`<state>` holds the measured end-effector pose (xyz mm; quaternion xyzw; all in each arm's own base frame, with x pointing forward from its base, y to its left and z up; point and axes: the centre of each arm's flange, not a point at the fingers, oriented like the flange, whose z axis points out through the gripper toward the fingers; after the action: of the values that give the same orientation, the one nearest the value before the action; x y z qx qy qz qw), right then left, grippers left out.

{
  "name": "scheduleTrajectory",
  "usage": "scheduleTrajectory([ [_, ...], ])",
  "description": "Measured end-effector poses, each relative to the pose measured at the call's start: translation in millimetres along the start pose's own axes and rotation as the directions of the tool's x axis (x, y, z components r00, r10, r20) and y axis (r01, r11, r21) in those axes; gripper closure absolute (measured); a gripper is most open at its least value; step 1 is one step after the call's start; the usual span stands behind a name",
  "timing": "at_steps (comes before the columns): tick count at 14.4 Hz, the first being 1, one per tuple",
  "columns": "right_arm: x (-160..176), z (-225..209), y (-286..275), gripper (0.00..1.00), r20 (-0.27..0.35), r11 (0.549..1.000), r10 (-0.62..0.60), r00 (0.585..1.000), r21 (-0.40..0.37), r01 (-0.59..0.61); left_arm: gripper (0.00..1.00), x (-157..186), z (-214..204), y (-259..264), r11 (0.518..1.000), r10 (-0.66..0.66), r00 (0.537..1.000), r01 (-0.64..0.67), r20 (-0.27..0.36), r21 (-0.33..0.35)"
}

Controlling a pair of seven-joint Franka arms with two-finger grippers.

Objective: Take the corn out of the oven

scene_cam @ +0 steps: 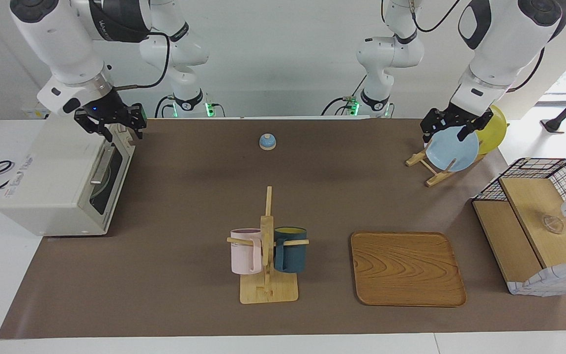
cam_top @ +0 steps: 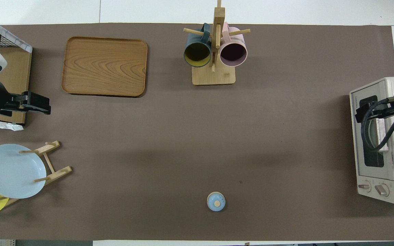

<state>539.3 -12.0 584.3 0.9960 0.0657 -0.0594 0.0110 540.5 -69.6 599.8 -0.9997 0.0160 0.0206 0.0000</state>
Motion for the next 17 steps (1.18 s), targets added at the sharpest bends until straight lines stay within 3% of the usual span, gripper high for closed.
scheduleTrajectory([
  [5,-12,35,36,0.94,-0.039,0.999,0.046,0.998,0.000,-0.046,0.00,0,0,0,1.000,0.000,1.000,0.000,0.000,0.000],
  [6,-14,45,41,0.99,-0.047,0.999,0.052,0.998,-0.003,-0.052,0.00,0,0,0,1.000,0.000,1.000,0.000,0.000,0.000],
  [12,-29,92,101,0.99,-0.077,1.000,0.021,0.997,-0.010,-0.021,0.00,0,0,0,1.000,0.000,1.000,0.000,0.000,0.000],
  [17,-29,96,99,0.99,-0.073,1.000,0.016,0.997,-0.010,-0.016,0.00,0,0,0,1.000,0.000,1.000,0.000,0.000,0.000],
])
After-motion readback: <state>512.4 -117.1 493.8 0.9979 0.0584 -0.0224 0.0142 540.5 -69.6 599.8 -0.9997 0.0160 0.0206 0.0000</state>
